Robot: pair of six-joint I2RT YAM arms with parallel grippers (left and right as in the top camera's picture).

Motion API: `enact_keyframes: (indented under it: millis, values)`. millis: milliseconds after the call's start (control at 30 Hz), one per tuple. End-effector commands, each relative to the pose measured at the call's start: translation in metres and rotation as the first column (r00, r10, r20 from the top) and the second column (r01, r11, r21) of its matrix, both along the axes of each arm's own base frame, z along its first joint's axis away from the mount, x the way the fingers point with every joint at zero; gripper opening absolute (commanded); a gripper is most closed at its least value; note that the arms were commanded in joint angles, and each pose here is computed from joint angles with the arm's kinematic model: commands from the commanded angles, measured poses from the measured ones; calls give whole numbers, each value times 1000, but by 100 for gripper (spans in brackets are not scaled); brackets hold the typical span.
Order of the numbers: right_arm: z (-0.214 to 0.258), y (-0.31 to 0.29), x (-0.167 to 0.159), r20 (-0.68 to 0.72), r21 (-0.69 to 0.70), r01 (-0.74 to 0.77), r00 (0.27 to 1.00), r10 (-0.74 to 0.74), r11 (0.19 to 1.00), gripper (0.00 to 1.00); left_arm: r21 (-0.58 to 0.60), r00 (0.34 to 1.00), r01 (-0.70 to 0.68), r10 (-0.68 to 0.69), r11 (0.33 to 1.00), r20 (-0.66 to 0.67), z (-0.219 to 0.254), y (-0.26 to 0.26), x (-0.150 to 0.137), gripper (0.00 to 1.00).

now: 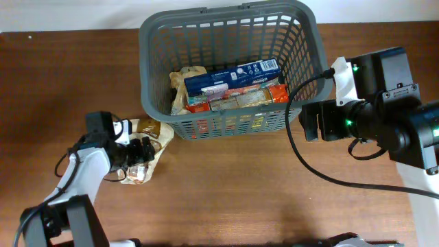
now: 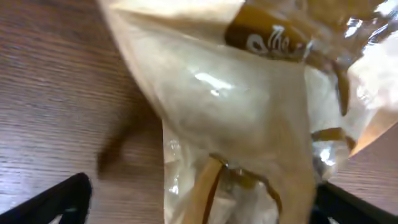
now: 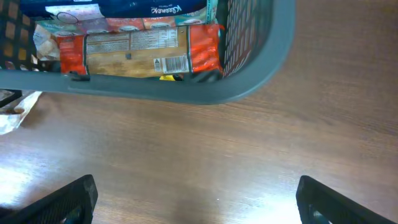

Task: Pack container
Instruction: 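Move the left gripper to the remaining paper bag and grasp it, then lift the paper bag and carry it over the basket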

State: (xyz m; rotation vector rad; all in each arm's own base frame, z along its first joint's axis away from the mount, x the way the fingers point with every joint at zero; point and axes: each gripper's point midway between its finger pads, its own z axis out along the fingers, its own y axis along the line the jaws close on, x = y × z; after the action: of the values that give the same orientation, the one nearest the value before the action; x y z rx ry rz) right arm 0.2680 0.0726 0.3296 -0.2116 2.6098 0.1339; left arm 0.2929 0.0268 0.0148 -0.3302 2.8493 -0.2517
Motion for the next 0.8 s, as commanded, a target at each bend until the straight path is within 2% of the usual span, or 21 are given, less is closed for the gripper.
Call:
enact_keyframes:
  millis: [0,100,200,233,367,500,667,767]
  values:
    - [0,-1,2,4,-6,5,1000,-5,1000,99,-18,1000,-5,4,1000,-21,-8,-3,-2,79]
    - [0,-1,2,4,-6,5,1000,-5,1000,99,-17,1000,-5,4,1000,-17,-8,-3,-1,58]
    - [0,-1,2,4,-6,5,1000,-5,1000,99,-17,1000,-5,5,1000,-15,-8,-3,-1,44]
    - [0,-1,2,4,-6,5,1000,-5,1000,99,-17,1000,-5,5,1000,-15,-7,-3,-1,35]
    - [0,-1,2,4,-6,5,1000,-5,1000,99,-17,1000,-5,5,1000,-11,-5,-2,1,20]
    - [0,-1,2,4,-6,5,1000,-5,1000,99,-13,1000,-5,5,1000,5,6,-1,8,9]
    - [0,-1,2,4,-7,5,1000,-5,1000,99,4,997,-5,5,1000,71,36,4,26,4]
    - [0,-1,2,4,-6,5,1000,-5,1000,99,54,990,-23,16,998,142,69,14,42,2]
